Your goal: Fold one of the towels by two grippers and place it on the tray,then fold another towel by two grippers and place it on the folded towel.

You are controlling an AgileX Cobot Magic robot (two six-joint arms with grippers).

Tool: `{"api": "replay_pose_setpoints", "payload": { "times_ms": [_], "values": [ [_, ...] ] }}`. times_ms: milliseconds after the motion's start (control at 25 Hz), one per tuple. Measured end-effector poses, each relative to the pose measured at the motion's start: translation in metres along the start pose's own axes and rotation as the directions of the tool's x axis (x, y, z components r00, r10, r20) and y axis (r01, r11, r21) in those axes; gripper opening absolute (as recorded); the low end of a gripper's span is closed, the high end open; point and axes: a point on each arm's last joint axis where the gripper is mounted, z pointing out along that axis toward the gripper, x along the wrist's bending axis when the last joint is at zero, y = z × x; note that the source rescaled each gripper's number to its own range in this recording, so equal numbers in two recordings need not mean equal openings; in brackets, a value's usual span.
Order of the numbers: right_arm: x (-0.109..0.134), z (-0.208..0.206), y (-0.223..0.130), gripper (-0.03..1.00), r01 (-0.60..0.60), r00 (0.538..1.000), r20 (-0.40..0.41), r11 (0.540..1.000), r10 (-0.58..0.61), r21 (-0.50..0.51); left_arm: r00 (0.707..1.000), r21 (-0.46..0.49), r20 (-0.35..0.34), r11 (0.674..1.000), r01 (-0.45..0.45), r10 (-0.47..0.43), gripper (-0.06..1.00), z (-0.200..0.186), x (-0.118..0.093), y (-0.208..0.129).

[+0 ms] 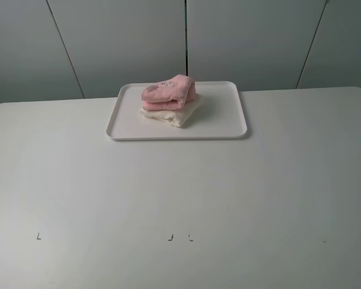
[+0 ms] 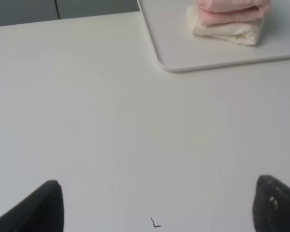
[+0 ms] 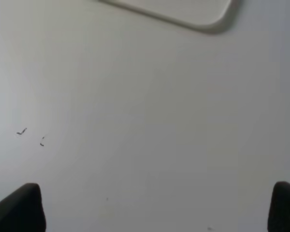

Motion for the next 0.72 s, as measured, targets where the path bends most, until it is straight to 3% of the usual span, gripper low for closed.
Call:
{"api": "replay_pose_setpoints", "payload": {
  "times_ms": [320, 720],
  "values": [
    [0.008, -0.031, -0.024, 1.0, 0.03, 1.0, 0.017, 0.969, -0.027, -0.244, 1.0, -0.004, 0.001, 1.0, 0.001, -0.001, 1.0, -0.001, 0.0, -0.001],
    [0.007, -0.033, -0.027, 1.0, 0.034, 0.999, 0.027, 0.967, -0.028, -0.252, 1.0, -0.003, 0.004, 1.0, -0.005, 0.005, 1.0, -0.001, 0.0, -0.001]
  ]
}}
